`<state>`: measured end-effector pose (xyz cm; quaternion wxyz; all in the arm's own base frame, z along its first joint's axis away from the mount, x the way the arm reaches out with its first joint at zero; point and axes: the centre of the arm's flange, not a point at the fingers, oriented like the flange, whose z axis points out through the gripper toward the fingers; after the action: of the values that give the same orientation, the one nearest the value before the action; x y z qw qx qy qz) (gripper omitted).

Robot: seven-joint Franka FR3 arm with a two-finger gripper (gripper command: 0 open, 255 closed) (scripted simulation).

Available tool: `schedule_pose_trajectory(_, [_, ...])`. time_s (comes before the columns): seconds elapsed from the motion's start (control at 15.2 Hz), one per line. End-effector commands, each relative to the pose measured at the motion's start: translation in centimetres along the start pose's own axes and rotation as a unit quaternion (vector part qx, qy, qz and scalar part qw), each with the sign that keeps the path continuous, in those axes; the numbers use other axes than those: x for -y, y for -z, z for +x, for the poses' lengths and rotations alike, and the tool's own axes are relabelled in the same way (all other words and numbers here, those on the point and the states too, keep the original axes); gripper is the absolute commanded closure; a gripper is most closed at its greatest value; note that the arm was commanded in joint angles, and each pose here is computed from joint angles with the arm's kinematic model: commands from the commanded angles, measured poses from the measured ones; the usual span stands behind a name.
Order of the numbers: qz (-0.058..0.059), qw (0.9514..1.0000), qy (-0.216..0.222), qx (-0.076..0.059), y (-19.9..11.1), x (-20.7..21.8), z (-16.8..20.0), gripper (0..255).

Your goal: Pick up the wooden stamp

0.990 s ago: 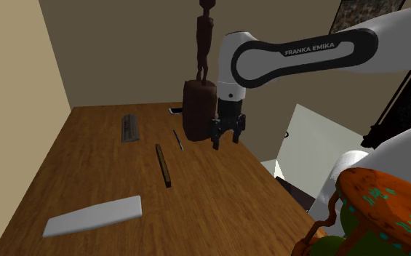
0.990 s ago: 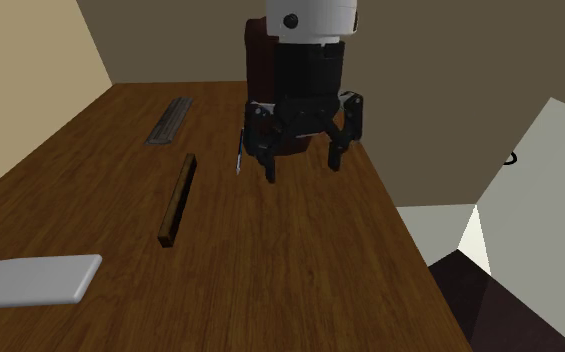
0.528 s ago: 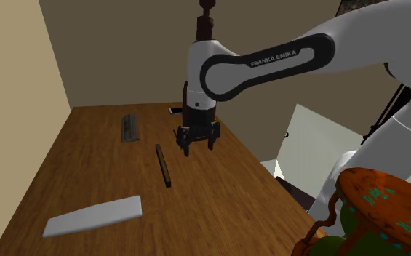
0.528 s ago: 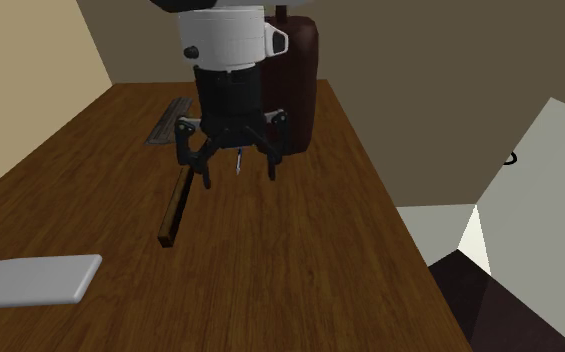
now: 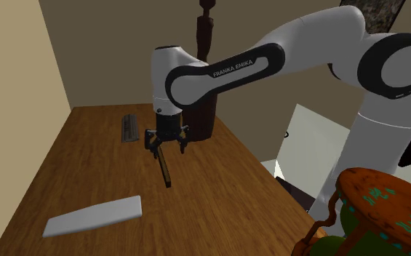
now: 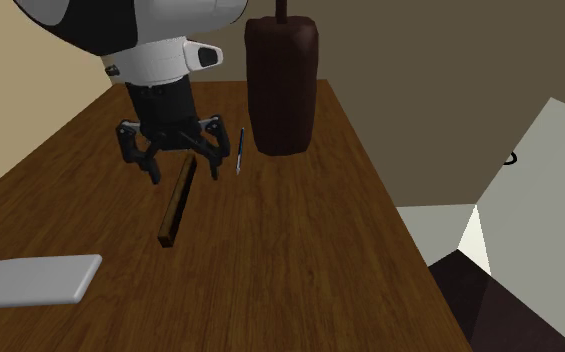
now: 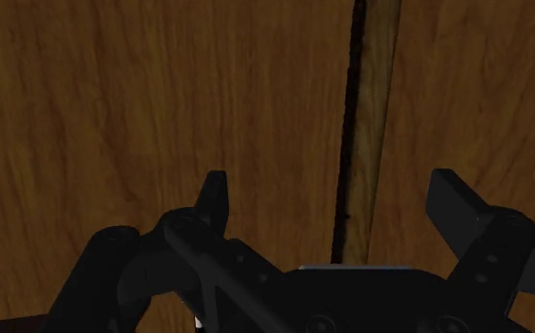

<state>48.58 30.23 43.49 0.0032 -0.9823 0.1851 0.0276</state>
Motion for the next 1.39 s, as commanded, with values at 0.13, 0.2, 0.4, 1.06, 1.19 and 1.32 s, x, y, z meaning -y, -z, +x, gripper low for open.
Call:
schedule_pose_trajectory(0.13, [-0.001,0.9999,-0.014,-0.006,-1.7,2.1,0.9,0])
schedule_pose_trajectory(0.2, [-0.001,0.9999,-0.014,-0.006,-2.2,2.1,1.0,0])
schedule_pose_trajectory(0.4, [-0.001,0.9999,-0.014,-0.006,-3.8,2.1,1.1,0])
schedule_pose_trajectory(1.06, [-0.001,0.9999,-0.014,-0.006,-4.4,1.9,0.9,255])
schedule_pose_trajectory(1.19, [-0.001,0.9999,-0.014,-0.006,-4.4,2.0,1.0,255])
schedule_pose_trajectory(1.32, [-0.001,0.9999,-0.014,-0.006,-4.1,2.1,1.1,255])
